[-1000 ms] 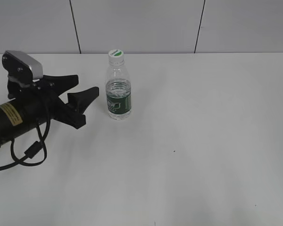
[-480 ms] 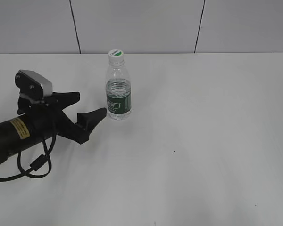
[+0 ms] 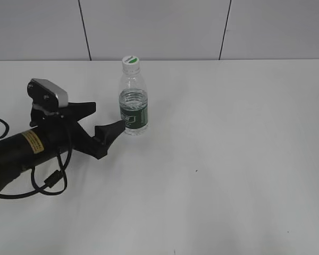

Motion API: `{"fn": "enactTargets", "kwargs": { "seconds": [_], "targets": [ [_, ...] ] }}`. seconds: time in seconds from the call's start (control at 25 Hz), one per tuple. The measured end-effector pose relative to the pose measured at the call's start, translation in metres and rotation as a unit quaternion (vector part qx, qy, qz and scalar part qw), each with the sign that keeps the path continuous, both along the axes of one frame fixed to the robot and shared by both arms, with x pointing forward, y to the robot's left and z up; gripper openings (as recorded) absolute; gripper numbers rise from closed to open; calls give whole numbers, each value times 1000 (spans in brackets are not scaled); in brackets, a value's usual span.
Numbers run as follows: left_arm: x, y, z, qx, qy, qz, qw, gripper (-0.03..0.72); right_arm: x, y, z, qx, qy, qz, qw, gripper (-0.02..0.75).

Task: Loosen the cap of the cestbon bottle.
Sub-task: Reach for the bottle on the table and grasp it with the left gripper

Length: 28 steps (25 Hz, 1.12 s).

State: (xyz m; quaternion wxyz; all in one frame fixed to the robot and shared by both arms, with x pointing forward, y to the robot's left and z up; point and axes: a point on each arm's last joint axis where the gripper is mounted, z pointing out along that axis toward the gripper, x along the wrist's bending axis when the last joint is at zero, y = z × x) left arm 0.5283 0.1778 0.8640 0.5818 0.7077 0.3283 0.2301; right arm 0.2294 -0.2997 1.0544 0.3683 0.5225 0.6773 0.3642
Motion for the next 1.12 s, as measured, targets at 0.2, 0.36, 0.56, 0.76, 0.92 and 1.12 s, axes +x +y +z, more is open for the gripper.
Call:
{"fn": "enactTargets", "kwargs": {
  "seconds": [0.2, 0.36, 0.56, 0.76, 0.92, 1.12],
  "targets": [
    [10, -12, -3, -4, -12, -14, 1000, 597, 0, 0, 0, 0, 0, 0, 1000, 516],
    [21, -23, -11, -6, -16, -22, 1000, 594, 0, 0, 0, 0, 0, 0, 1000, 516],
    [33, -35, -16, -14, -24, -17, 999, 592, 0, 0, 0, 0, 0, 0, 1000, 516],
    [45, -43, -26, -24, -21, -9, 999, 591, 0, 0, 0, 0, 0, 0, 1000, 516],
    [54, -45, -31, -35, -18, -3, 999, 591, 0, 0, 0, 0, 0, 0, 1000, 516],
    [61, -54, -36, -39, -24, -35, 998, 591, 0, 0, 0, 0, 0, 0, 1000, 516]
  ]
}}
